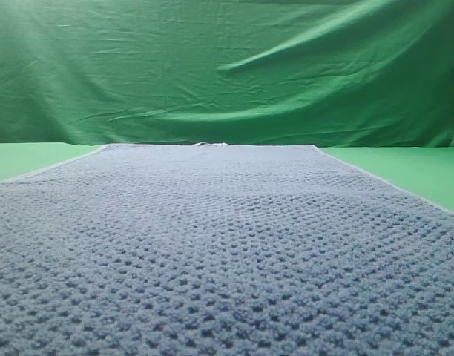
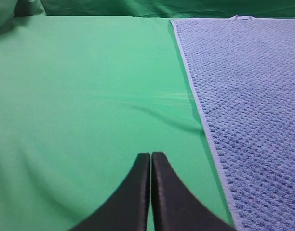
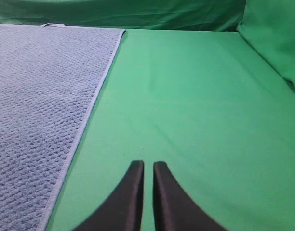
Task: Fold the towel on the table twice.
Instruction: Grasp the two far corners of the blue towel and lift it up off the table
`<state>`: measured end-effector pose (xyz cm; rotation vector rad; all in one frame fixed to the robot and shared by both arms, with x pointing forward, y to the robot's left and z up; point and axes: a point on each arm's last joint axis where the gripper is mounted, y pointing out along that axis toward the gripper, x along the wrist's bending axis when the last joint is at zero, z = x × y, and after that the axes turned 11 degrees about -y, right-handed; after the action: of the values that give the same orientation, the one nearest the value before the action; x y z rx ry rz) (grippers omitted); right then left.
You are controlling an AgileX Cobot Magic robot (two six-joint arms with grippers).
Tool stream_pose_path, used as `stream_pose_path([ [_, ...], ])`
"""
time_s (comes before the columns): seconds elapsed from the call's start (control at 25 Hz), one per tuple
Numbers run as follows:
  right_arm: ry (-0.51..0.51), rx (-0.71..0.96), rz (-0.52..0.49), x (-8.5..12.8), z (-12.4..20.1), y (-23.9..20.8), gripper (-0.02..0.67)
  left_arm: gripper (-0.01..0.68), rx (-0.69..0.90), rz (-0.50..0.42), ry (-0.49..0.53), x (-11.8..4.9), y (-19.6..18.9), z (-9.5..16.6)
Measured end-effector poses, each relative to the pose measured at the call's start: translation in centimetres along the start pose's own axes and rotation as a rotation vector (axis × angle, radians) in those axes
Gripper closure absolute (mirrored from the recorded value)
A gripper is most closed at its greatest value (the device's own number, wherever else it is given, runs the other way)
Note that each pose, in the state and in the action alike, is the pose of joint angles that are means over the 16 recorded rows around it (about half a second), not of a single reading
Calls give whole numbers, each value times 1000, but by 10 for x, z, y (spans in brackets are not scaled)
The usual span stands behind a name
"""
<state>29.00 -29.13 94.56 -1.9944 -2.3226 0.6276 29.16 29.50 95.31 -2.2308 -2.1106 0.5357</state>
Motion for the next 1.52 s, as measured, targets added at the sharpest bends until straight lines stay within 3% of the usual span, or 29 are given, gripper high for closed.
stream_pose_path([
  [0.92,7,-4,-2,0,0,0,601,673,-18,2,-1,0,0,-2],
  [1.52,159,-190,22,-3,-17,-2,601,673,-359,34,-29,-3,-6,-32],
])
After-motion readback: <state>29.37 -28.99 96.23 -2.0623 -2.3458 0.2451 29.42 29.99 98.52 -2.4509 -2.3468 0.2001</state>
